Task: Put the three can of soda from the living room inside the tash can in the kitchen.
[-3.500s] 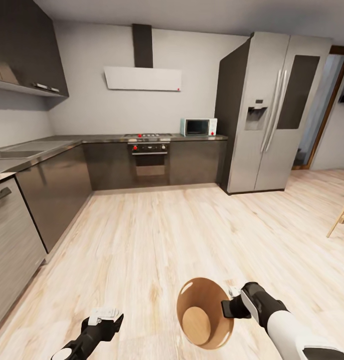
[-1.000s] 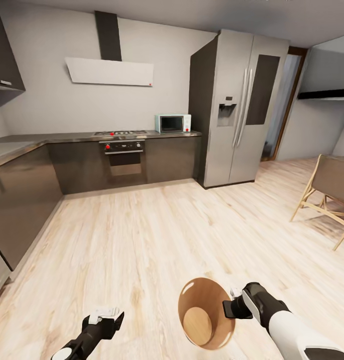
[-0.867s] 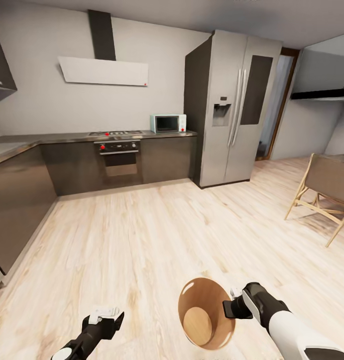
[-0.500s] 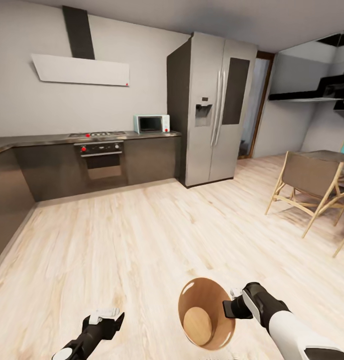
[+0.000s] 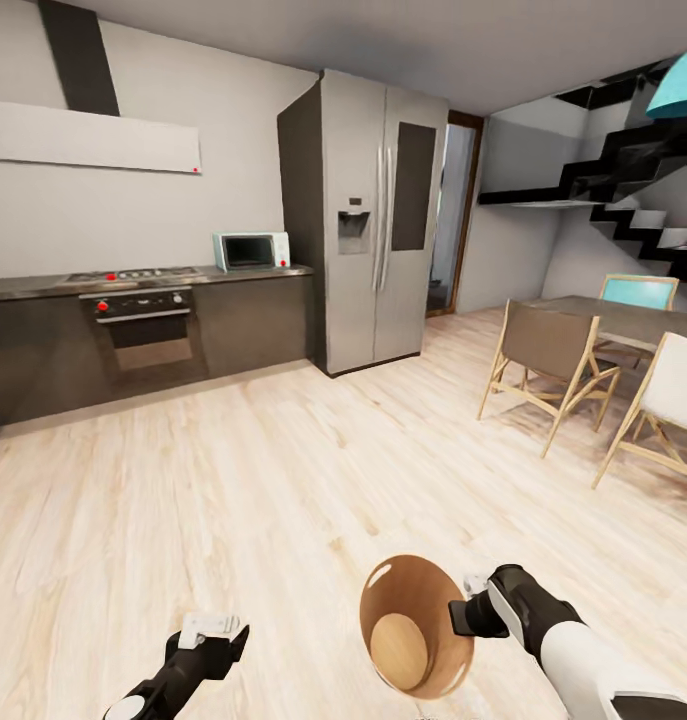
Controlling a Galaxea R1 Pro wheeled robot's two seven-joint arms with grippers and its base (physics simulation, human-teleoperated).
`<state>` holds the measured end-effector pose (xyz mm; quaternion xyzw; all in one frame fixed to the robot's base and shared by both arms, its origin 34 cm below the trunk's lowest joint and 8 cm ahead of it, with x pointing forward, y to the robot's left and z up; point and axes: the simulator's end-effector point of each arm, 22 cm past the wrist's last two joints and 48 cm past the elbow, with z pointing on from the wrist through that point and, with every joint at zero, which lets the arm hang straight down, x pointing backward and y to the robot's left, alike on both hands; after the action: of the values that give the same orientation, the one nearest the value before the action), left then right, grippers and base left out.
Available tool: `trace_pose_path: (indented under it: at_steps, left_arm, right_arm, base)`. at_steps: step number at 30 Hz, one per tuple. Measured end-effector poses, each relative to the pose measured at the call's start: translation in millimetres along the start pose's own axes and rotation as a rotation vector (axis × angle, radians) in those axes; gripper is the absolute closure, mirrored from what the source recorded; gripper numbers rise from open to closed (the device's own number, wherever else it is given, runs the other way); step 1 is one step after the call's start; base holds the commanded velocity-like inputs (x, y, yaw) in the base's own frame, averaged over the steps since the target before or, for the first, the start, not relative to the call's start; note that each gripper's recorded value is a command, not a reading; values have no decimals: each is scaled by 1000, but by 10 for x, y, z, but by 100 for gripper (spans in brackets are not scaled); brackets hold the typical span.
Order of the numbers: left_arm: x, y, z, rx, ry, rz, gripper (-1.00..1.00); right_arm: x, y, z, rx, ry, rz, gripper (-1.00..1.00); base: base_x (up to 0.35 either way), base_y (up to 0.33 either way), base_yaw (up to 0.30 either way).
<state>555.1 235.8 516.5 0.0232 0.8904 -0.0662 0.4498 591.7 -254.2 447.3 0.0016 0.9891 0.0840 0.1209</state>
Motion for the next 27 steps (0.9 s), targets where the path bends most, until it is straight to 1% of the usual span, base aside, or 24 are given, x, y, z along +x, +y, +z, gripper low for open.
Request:
trace_pose_path:
  at_steps: [1, 4, 6, 11, 14, 18, 27]
  left_arm:
    - [-2, 0, -1, 0, 0, 0, -100]
    - [-8, -1, -3, 0, -2, 0, -100]
    - [-12, -1, -4, 0, -3, 0, -100]
    - [-19, -2, -7, 0, -5, 1, -100]
    - [-25, -2, -9, 0, -6, 1, -100]
    - [-31, -3, -12, 0, -7, 1, -100]
    - [-48, -2, -18, 0, -11, 2, -100]
  right_arm:
    - [3, -15, -2, 5, 1, -4, 100]
    - [-2, -33, -14, 3, 0, 7, 100]
    - [-1, -53, -19, 8, 0, 5, 100]
    - [-4, -200, -55, 32, -1, 7, 100]
    - [-12, -251, -74, 33, -4, 18, 100]
    - [-10, -314, -93, 42, -5, 20, 100]
    - [-31, -325, -118, 40, -11, 23, 100]
  base:
    - [0, -8, -251]
    - [0, -4, -251]
    - [0, -2, -251]
    - [0, 0, -251]
    - [32, -8, -251]
    - [133, -84, -251]
    - [201, -196, -251]
